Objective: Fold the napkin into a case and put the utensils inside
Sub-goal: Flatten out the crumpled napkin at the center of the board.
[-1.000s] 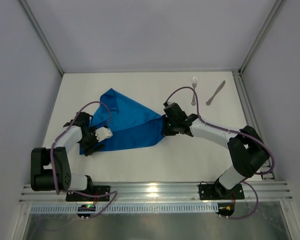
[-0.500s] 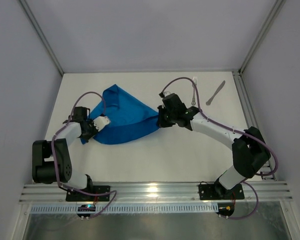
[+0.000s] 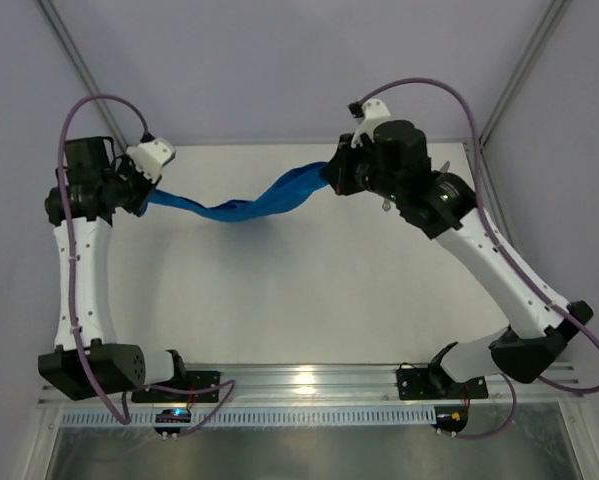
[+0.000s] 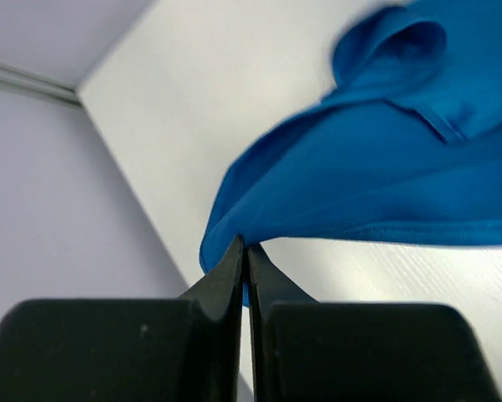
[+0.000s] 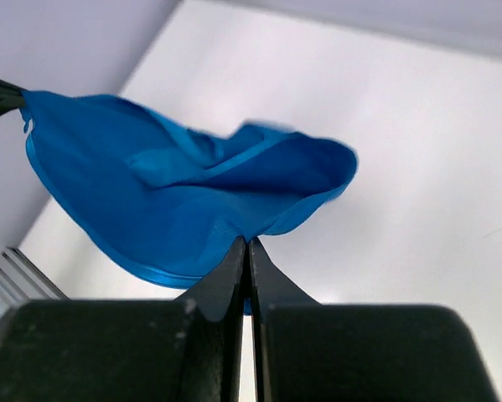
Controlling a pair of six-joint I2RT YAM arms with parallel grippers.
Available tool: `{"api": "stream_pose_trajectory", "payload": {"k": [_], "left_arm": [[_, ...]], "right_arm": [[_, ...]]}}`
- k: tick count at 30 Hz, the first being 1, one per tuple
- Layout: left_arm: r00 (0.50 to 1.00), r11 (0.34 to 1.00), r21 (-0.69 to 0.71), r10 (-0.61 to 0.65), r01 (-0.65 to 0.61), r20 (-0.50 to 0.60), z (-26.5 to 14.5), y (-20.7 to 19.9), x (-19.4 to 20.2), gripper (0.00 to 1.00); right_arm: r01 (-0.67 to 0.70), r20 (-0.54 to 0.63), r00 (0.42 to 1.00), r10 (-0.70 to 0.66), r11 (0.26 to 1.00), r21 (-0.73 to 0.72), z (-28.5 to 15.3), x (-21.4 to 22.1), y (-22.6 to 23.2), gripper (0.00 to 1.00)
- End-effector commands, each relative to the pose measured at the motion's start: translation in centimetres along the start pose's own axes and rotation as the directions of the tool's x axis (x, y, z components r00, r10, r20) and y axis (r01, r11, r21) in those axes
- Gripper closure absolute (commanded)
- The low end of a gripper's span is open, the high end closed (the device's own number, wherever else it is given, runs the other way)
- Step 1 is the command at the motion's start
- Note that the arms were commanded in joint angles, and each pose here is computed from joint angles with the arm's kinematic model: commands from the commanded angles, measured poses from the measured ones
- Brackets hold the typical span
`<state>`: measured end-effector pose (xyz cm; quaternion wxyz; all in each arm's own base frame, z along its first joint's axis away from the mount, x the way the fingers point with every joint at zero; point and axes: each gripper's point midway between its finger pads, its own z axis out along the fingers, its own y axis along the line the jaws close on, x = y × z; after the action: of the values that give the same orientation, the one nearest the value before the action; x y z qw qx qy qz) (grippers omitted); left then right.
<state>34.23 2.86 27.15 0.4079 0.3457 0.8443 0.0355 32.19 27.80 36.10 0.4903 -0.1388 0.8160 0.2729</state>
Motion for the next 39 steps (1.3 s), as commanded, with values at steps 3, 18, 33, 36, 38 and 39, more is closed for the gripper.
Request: {"api": "stream_pose_trajectory", "payload": {"k": [3, 18, 33, 36, 38, 39], "left_arm": [[0.996, 0.999, 0.007, -0.032, 0.031, 0.089, -11.5, -2.9, -4.8, 1.00], [0.967, 0.990, -0.120, -0.042, 0.075, 0.251, -16.8, -1.6, -9.4, 1.00], [0.902, 0.910, -0.325, -0.105, 0.257, 0.418, -8.5, 12.9, -17.4, 1.00], [0.890, 0.899, -0.365, -0.054, 0.240, 0.452, -9.0, 13.9, -18.8, 1.00], [0.893, 0.901, -0.373, -0.032, 0.220, 0.449, -9.3, 13.8, -18.9, 1.00], [0.901, 0.912, -0.356, -0.034, 0.206, 0.433, -8.6, 13.4, -18.4, 1.00]], "right_arm": [[0.035, 0.248, 0.968, -0.027, 0.999, -0.027, -11.9, -7.5, 1.6, 0.96], [-0.002, 0.302, 0.953, -0.015, 0.999, 0.054, -14.9, -7.2, -0.4, 0.96], [-0.029, 0.450, 0.893, 0.009, 0.999, 0.037, -0.9, -21.9, -7.7, 0.96], [-0.022, 0.531, 0.847, 0.003, 0.999, 0.029, -2.9, -24.5, -8.0, 0.96], [-0.001, 0.534, 0.845, -0.031, 0.998, 0.059, -3.3, -24.2, -8.7, 0.96], [0.019, 0.527, 0.848, -0.061, 0.996, 0.085, -4.0, -23.5, -8.9, 0.96]]}}
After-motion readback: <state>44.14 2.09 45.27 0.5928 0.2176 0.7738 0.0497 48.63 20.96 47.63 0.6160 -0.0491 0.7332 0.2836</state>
